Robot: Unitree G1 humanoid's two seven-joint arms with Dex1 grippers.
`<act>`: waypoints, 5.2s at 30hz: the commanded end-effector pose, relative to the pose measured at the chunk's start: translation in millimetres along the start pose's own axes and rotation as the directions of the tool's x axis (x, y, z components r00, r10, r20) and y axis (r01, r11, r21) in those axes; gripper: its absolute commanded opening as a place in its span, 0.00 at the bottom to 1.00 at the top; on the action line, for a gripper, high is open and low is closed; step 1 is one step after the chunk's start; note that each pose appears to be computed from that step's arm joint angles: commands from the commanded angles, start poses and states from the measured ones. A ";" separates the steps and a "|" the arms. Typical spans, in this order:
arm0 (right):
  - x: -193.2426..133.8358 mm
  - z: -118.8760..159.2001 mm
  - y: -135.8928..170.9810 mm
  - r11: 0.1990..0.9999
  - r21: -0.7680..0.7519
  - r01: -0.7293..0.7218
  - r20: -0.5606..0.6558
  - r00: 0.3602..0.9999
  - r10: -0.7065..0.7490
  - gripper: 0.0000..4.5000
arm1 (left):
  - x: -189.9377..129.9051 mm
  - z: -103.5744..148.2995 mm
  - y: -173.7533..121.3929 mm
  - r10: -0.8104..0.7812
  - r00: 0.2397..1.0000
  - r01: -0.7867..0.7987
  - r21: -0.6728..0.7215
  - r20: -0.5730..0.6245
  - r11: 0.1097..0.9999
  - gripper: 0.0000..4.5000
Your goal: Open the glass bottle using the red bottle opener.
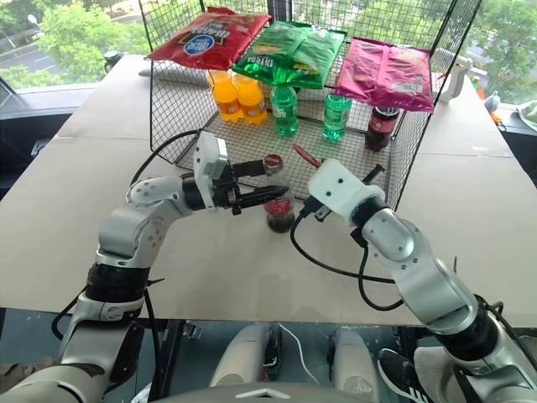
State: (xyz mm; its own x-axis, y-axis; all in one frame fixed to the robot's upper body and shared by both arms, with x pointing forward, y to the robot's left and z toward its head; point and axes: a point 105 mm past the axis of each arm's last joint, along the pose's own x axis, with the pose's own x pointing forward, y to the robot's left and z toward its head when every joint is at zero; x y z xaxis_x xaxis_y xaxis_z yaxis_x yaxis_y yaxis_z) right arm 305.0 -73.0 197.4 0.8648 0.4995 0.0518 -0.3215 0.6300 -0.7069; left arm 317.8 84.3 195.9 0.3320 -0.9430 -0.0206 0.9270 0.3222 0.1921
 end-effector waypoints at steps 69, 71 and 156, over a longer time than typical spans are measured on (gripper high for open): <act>16.4 20.2 21.7 0.982 -0.169 0.087 0.210 0.976 -0.050 0.00 | 10.4 17.1 9.8 -0.020 1.000 0.020 0.086 0.004 0.996 0.63; 17.5 21.4 20.6 0.982 -0.160 0.096 0.214 0.975 -0.061 0.00 | 11.1 17.1 8.7 -0.028 1.000 0.028 0.092 0.000 0.995 0.63; 13.5 7.8 19.5 0.916 -0.390 0.095 0.167 0.986 -0.031 0.00 | -6.0 -0.2 2.8 -0.033 0.998 0.038 0.095 -0.054 0.995 0.44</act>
State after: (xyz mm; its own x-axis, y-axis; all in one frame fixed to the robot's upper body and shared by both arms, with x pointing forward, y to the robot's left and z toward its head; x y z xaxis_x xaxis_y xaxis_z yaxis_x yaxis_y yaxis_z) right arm 305.0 -43.0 195.1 0.7811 0.5773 0.2381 -0.0556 0.4441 -0.8943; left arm 316.0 89.6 188.6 0.2921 -0.9519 -0.0929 0.9325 0.2619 0.2488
